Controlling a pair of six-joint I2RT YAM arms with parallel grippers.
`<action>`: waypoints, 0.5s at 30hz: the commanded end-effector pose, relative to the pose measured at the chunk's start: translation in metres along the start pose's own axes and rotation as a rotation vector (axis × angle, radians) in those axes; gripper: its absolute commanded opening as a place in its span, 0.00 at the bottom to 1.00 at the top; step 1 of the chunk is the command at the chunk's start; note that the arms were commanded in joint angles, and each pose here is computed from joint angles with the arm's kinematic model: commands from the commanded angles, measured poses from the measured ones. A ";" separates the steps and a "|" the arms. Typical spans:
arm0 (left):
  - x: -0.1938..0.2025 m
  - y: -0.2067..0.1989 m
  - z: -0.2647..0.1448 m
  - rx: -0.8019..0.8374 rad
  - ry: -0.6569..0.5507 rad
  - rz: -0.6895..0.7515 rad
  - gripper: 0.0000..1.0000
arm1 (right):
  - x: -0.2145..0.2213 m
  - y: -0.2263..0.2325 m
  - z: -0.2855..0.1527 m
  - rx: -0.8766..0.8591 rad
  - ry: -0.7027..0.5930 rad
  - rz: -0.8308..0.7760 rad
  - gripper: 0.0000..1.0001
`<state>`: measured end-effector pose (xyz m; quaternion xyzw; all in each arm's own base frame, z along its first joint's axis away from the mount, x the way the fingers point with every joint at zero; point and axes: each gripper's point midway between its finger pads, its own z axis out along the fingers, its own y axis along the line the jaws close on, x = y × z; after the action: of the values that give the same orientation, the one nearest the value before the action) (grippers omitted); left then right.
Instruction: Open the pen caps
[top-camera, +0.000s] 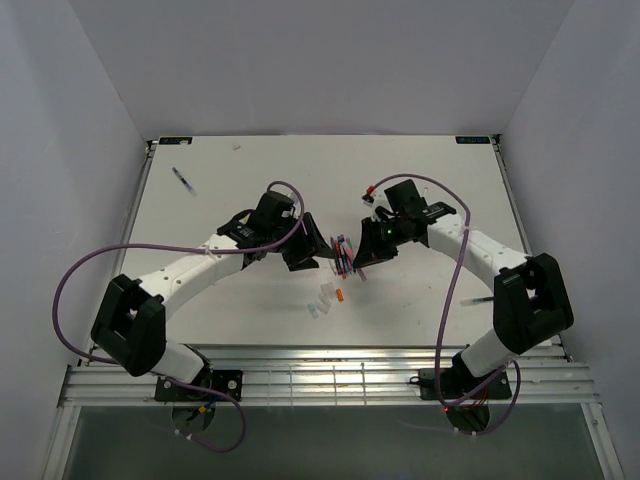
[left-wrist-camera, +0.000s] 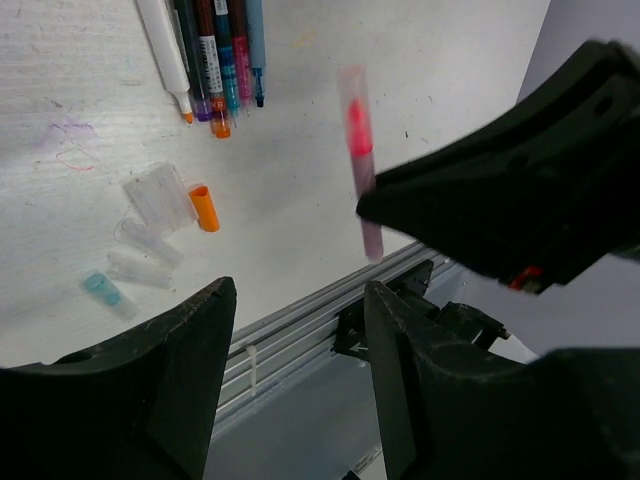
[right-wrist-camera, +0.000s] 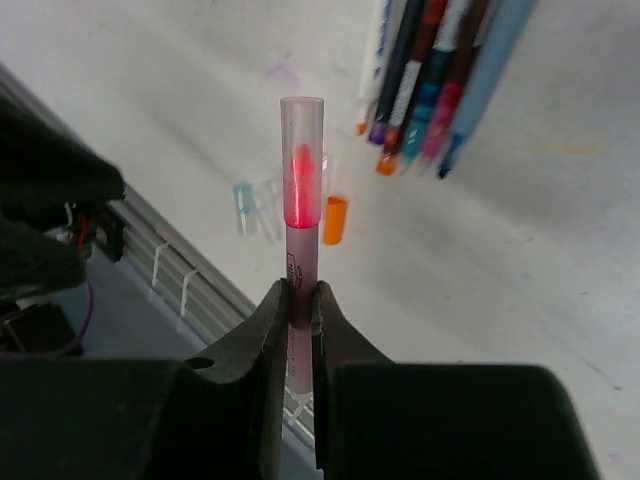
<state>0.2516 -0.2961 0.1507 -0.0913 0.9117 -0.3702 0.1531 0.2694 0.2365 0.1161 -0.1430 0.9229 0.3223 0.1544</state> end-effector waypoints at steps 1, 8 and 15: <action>-0.008 -0.024 -0.006 0.069 -0.002 -0.010 0.65 | 0.015 0.046 -0.010 -0.188 0.025 -0.026 0.08; -0.001 -0.015 0.000 0.036 0.037 -0.039 0.66 | 0.030 0.088 -0.007 -0.289 0.056 -0.063 0.08; 0.000 -0.013 0.003 0.027 0.045 -0.054 0.64 | 0.035 0.104 -0.002 -0.319 0.073 -0.077 0.08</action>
<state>0.2500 -0.3016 0.1416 -0.1083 0.9145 -0.3717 0.1174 0.2023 0.2974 0.1454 -0.2020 0.8759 0.4273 0.0972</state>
